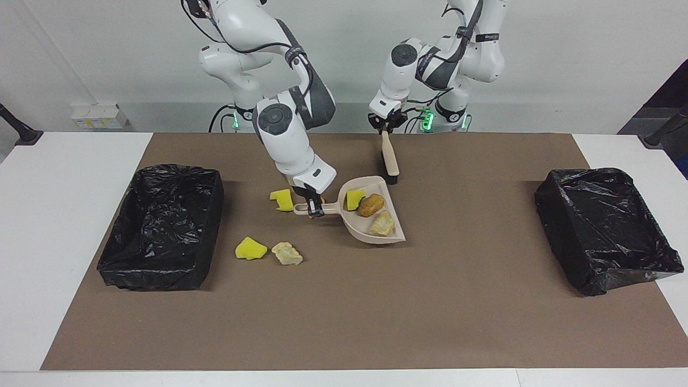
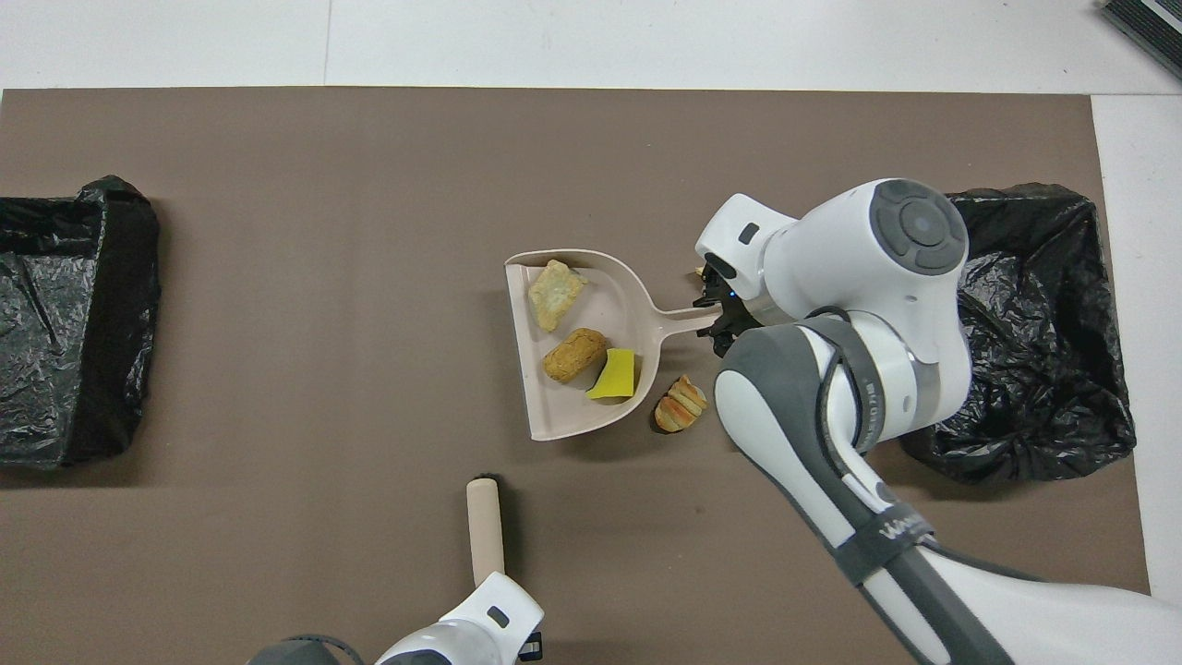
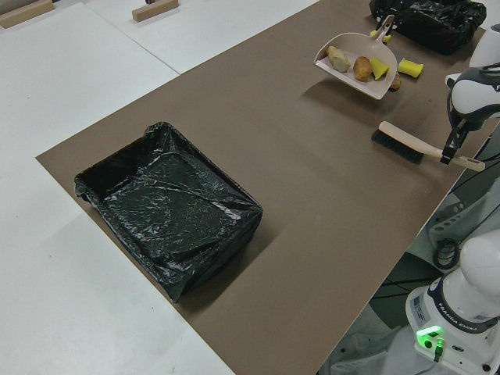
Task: Sweep and dump trash in bin
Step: 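Carry the loaded dustpan with the right gripper to the nearby bin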
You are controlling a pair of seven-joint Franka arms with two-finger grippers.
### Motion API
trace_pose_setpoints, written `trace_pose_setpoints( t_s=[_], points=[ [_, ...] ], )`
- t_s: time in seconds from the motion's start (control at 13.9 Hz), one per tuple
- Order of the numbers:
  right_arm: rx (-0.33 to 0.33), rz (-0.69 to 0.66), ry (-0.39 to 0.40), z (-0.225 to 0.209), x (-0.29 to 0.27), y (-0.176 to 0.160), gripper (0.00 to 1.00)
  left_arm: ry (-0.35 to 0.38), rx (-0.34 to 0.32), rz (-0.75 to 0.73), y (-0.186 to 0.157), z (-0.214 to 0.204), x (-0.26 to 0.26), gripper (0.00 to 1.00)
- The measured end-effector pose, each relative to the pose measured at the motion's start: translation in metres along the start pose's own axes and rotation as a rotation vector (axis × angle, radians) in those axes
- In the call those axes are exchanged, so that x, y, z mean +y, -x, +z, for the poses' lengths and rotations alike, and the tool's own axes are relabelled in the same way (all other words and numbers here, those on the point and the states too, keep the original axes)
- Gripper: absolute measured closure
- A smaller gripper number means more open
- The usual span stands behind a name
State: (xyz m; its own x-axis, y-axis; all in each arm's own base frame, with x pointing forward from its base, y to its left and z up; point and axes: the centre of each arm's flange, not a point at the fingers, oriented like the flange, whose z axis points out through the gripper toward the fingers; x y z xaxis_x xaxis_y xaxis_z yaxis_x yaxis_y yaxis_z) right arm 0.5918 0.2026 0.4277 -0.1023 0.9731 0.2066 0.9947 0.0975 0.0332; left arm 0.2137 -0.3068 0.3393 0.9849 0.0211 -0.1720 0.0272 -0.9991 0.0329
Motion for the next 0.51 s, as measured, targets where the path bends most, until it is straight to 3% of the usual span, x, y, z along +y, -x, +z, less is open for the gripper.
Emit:
trace_pose_setpoints(
  t_s=[0.07,0.29,0.51],
  points=[
    [0.001,0.008,0.005,-0.013,0.002,0.015,0.68,-0.001,-0.003,-0.003,-0.001,0.001,0.000,0.68],
    [-0.001,0.024,0.032,-0.058,0.005,0.087,0.68,0.005,-0.013,-0.044,-0.014,0.001,-0.005,0.32],
    [-0.007,0.068,0.057,-0.101,-0.002,0.169,0.68,0.056,0.011,-0.129,-0.056,-0.025,-0.018,0.00]
  ],
)
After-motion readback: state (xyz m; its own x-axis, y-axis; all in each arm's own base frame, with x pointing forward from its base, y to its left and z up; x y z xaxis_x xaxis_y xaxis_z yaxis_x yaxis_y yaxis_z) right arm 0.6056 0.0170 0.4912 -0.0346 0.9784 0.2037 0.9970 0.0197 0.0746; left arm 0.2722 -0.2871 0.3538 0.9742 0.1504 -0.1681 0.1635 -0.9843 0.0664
